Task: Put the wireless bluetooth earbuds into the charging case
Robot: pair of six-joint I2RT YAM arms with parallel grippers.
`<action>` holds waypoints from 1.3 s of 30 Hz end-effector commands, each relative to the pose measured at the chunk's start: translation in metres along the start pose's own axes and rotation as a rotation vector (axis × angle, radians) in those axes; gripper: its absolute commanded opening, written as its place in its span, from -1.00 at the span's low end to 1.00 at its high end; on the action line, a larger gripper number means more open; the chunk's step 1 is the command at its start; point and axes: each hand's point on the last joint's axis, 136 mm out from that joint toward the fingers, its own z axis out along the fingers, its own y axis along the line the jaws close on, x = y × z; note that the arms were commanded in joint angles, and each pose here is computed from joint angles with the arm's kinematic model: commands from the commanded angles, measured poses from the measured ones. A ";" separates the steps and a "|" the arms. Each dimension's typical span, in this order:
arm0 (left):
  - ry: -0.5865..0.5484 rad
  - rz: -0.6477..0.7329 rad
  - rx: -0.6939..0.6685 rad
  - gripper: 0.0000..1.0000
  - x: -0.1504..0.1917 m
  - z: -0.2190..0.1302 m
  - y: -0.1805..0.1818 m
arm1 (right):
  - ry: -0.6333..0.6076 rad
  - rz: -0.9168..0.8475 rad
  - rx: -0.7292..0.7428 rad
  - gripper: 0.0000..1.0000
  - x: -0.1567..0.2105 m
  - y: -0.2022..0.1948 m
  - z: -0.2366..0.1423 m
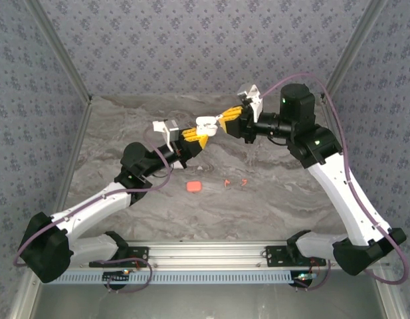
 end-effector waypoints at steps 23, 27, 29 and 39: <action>-0.068 -0.060 0.083 -1.00 -0.024 -0.003 -0.019 | -0.091 -0.165 -0.029 -0.59 0.002 0.000 0.010; -0.070 -0.058 0.085 -1.00 -0.025 -0.003 -0.020 | -0.082 -0.155 -0.030 -0.60 0.008 -0.002 0.013; -0.070 -0.056 0.089 -1.00 -0.025 -0.003 -0.021 | -0.080 -0.148 -0.033 -0.60 0.010 -0.003 0.014; -0.066 -0.057 0.089 -1.00 -0.024 -0.003 -0.020 | -0.089 -0.131 -0.054 -0.60 0.009 -0.002 0.017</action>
